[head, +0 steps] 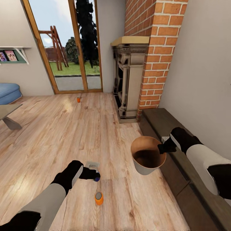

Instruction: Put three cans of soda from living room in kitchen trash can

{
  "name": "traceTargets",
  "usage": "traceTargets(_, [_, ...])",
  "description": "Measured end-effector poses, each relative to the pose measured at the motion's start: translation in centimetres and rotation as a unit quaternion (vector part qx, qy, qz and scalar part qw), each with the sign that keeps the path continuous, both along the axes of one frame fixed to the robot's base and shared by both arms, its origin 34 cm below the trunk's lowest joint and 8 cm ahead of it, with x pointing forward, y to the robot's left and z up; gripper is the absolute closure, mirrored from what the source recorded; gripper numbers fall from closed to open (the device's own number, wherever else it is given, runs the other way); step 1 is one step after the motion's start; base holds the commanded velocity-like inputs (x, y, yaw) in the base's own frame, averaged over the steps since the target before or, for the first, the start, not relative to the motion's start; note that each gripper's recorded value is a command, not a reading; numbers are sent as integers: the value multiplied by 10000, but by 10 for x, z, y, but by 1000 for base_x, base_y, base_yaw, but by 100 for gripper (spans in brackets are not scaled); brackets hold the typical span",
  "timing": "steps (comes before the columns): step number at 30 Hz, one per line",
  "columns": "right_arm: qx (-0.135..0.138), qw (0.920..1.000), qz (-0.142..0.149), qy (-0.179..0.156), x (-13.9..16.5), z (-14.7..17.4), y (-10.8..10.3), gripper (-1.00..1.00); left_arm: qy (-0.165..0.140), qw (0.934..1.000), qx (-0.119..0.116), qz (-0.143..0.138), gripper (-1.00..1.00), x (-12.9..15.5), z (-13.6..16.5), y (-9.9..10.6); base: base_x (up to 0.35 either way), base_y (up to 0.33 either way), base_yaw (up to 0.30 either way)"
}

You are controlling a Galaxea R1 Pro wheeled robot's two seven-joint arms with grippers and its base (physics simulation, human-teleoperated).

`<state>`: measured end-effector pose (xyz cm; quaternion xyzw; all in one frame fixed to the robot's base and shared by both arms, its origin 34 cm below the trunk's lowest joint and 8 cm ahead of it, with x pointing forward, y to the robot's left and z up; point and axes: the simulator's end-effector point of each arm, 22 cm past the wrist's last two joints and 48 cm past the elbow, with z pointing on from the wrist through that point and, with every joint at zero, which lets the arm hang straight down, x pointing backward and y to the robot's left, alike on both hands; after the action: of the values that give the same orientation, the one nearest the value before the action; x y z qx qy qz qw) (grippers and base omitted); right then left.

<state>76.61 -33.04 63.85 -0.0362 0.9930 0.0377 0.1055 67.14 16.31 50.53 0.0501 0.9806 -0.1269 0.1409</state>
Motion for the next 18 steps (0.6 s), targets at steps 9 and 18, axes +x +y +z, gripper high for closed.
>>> traceTargets(9, [-13,10000,-20,66,-4,-27,-3,100,-244,9997,99,19,-100,69,48,9,0,0,0])
traceTargets(18, [-9,9999,-15,136,-8,-54,-3,100,-330,9986,397,114,-100,91,49,19,0,0,0])
